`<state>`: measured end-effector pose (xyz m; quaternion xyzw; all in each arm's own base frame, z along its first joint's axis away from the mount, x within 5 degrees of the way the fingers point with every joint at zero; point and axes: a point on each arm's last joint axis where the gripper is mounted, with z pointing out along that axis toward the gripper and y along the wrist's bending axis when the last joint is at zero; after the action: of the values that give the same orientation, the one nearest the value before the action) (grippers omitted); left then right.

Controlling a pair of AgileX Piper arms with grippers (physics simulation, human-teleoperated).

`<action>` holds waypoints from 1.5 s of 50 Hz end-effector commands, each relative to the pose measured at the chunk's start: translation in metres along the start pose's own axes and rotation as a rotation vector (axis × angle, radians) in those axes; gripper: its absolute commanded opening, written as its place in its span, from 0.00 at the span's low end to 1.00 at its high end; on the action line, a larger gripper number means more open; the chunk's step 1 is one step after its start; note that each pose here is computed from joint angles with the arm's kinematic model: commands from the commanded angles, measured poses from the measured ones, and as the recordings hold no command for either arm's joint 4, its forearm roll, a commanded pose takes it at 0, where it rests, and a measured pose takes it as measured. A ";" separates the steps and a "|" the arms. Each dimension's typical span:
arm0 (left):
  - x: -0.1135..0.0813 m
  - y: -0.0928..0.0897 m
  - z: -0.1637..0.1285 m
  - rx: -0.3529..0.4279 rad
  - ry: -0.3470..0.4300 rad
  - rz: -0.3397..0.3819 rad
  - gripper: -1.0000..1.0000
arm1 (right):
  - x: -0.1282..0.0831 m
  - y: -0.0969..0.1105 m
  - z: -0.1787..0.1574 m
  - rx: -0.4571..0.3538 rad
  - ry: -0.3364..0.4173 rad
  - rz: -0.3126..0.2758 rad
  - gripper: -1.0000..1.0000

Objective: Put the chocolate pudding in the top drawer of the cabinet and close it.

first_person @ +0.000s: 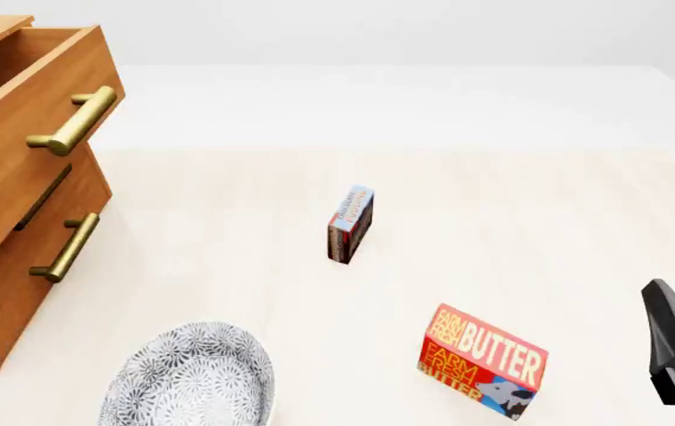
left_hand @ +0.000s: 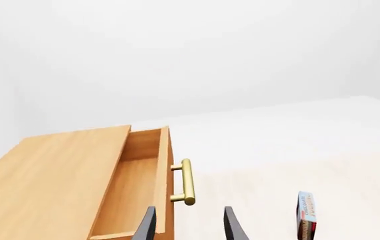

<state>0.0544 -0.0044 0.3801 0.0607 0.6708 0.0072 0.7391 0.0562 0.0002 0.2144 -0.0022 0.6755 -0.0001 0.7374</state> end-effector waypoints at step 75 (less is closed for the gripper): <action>-0.065 0.013 0.104 -0.033 0.420 -0.168 1.00 | 0.000 0.000 0.000 0.000 0.000 0.000 1.00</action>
<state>0.1453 -0.0078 0.4555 0.0021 0.7979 -0.0308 0.6019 0.0562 0.0002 0.2144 -0.0021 0.6755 -0.0001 0.7374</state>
